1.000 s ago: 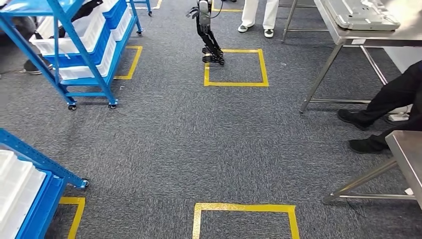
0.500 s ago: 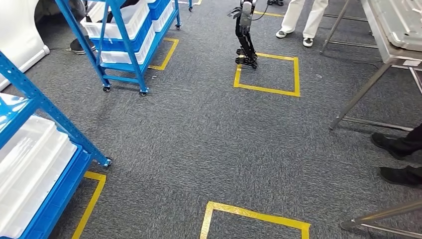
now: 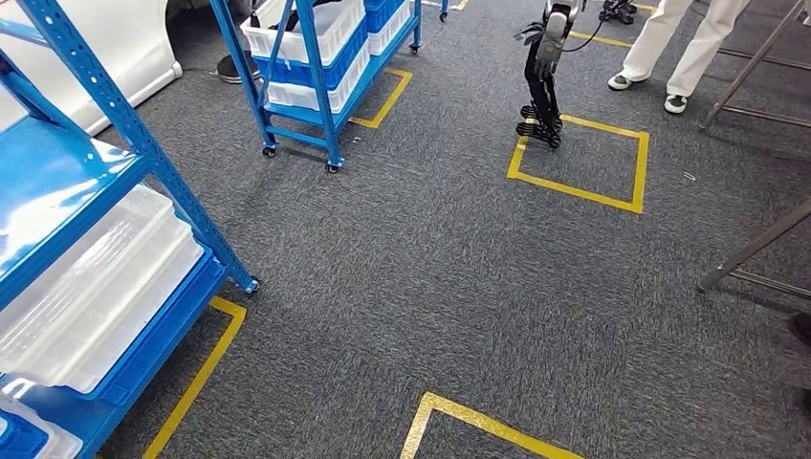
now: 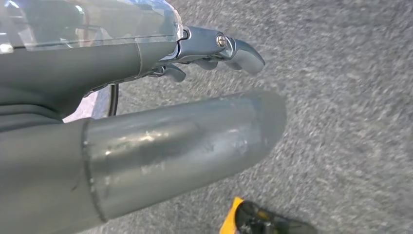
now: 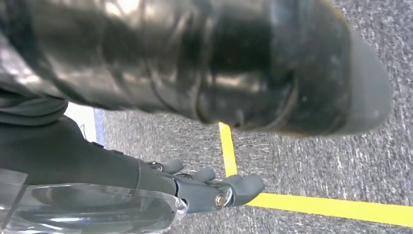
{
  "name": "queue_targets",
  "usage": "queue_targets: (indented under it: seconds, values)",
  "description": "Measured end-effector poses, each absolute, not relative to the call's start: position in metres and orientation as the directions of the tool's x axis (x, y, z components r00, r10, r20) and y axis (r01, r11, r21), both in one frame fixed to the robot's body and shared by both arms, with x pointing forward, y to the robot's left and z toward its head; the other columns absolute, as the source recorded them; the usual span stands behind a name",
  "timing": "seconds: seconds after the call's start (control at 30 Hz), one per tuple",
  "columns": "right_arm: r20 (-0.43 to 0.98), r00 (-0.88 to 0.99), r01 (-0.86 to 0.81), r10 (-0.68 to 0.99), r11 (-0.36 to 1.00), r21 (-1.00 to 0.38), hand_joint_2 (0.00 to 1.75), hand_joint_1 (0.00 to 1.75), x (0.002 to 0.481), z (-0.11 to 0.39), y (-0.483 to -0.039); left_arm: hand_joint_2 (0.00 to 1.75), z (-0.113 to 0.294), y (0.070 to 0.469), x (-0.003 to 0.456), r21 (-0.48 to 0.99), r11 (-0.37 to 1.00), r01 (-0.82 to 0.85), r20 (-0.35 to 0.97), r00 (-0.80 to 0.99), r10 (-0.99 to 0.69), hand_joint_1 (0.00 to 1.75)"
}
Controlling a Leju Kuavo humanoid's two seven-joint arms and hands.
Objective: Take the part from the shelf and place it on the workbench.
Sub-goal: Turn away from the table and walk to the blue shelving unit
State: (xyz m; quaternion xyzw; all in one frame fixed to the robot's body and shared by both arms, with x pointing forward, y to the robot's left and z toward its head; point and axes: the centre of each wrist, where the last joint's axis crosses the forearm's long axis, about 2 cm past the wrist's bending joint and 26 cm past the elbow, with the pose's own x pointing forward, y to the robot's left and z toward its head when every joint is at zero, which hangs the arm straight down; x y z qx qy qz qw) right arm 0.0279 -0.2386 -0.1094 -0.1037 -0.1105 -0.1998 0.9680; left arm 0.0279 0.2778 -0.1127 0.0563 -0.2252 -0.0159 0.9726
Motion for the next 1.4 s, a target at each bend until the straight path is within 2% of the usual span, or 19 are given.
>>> queue_targets:
  seconds: [1.4]
  values:
    - [0.245, 0.919, 0.353, -0.31, 0.923, -0.154, 0.0, 0.0, 0.0257, -0.1095, -0.237, 0.0, -0.1128, 0.2805, 0.0277, 0.127, 0.992, 0.018, 0.431, 0.9, -0.072, 0.0]
